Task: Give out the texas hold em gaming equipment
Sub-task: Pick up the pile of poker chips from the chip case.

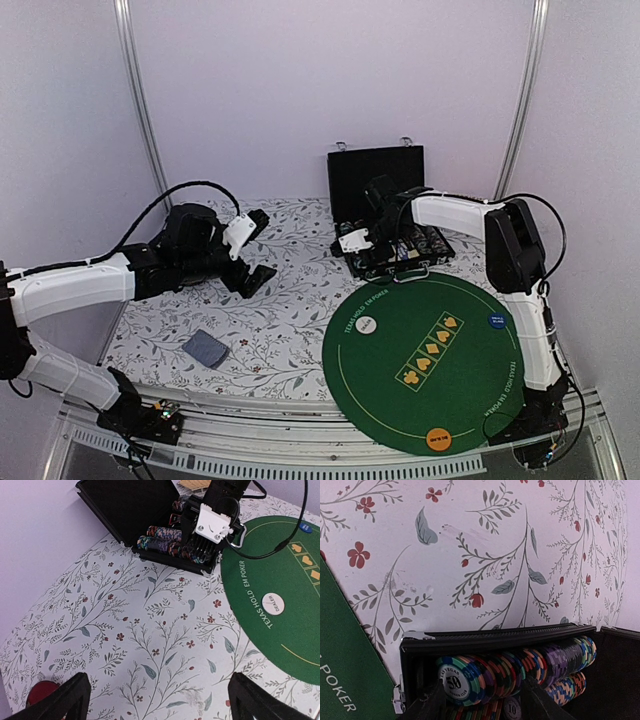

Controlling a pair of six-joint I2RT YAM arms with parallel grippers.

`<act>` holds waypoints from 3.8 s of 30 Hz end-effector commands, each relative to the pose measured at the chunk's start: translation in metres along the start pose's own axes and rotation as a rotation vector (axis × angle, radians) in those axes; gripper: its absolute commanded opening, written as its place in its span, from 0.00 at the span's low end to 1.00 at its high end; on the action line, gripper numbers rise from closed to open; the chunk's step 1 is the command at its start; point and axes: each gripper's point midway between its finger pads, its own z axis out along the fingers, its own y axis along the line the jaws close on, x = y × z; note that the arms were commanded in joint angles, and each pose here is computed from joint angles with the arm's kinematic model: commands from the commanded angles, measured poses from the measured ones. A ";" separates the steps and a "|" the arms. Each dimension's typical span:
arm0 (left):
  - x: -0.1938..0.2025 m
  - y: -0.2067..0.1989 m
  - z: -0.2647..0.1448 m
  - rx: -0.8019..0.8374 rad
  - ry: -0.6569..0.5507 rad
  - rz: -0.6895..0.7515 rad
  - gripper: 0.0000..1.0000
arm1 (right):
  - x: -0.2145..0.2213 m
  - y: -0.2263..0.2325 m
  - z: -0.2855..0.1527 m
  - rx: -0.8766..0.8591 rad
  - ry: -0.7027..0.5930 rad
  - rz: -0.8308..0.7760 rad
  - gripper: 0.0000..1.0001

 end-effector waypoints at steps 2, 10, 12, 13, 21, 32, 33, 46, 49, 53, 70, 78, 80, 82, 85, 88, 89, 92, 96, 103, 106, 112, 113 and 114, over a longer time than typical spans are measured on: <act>-0.004 0.003 -0.005 0.005 -0.016 -0.018 0.98 | 0.007 -0.013 -0.010 0.042 0.053 0.011 0.55; -0.005 0.003 -0.005 0.007 -0.018 -0.018 0.98 | 0.026 0.004 0.032 -0.018 0.087 0.026 0.60; -0.005 0.002 -0.005 0.011 -0.018 -0.018 0.98 | 0.024 0.015 0.035 -0.058 0.077 0.018 0.58; -0.005 0.002 -0.005 0.011 -0.018 -0.017 0.98 | 0.022 0.021 0.037 -0.077 0.073 0.008 0.58; -0.003 0.003 -0.004 0.008 -0.013 -0.017 0.98 | 0.014 0.051 0.031 -0.178 0.077 0.019 0.46; -0.004 0.000 -0.005 0.021 -0.018 -0.019 0.98 | 0.009 0.053 0.009 -0.159 0.111 -0.021 0.47; -0.004 0.000 -0.005 0.021 -0.017 -0.021 0.98 | 0.009 0.053 0.010 -0.159 0.117 -0.025 0.47; -0.006 -0.001 -0.006 0.028 -0.023 -0.021 0.98 | 0.017 0.064 0.047 -0.215 0.119 -0.038 0.50; -0.006 0.000 -0.007 0.024 -0.025 -0.019 0.98 | 0.025 0.074 0.055 -0.253 0.147 -0.023 0.51; -0.006 0.000 -0.007 0.022 -0.024 -0.018 0.98 | 0.026 0.083 0.053 -0.281 0.153 -0.016 0.52; -0.007 -0.002 -0.007 0.033 -0.028 -0.018 0.98 | -0.001 0.063 0.005 -0.198 0.128 -0.021 0.50; -0.005 -0.005 -0.006 0.045 -0.023 -0.018 0.98 | -0.002 0.047 0.012 -0.135 0.131 -0.025 0.61; -0.004 -0.005 -0.006 0.046 -0.021 -0.019 0.98 | -0.004 0.042 0.011 -0.121 0.118 -0.029 0.68; -0.004 -0.005 -0.006 0.045 -0.021 -0.019 0.98 | -0.003 0.047 0.022 -0.150 0.111 -0.030 0.69; -0.006 -0.004 -0.007 0.043 -0.025 -0.017 0.98 | 0.002 0.051 0.030 -0.178 0.111 -0.035 0.69; -0.006 -0.003 -0.007 0.036 -0.026 -0.016 0.98 | 0.007 0.052 0.035 -0.205 0.104 -0.014 0.62; -0.006 -0.003 -0.007 0.035 -0.025 -0.015 0.98 | 0.009 0.055 0.037 -0.219 0.100 -0.005 0.61; -0.007 -0.002 -0.008 0.034 -0.029 -0.016 0.98 | 0.014 0.065 0.040 -0.260 0.104 0.011 0.61; -0.007 -0.002 -0.008 0.031 -0.028 -0.014 0.98 | 0.019 0.082 0.041 -0.321 0.141 0.024 0.58; -0.008 -0.001 -0.010 0.029 -0.033 -0.015 0.98 | 0.009 0.104 0.017 -0.396 0.177 0.024 0.57; -0.009 -0.001 -0.010 0.028 -0.035 -0.016 0.98 | 0.002 0.095 0.010 -0.361 0.170 0.019 0.57; -0.008 -0.002 -0.010 0.035 -0.034 -0.015 0.98 | -0.002 0.078 0.008 -0.295 0.168 -0.003 0.55; -0.008 -0.002 -0.010 0.035 -0.035 -0.014 0.98 | 0.000 0.079 0.009 -0.304 0.173 -0.008 0.56; -0.008 -0.002 -0.010 0.035 -0.034 -0.014 0.98 | 0.000 0.081 0.009 -0.316 0.176 -0.009 0.55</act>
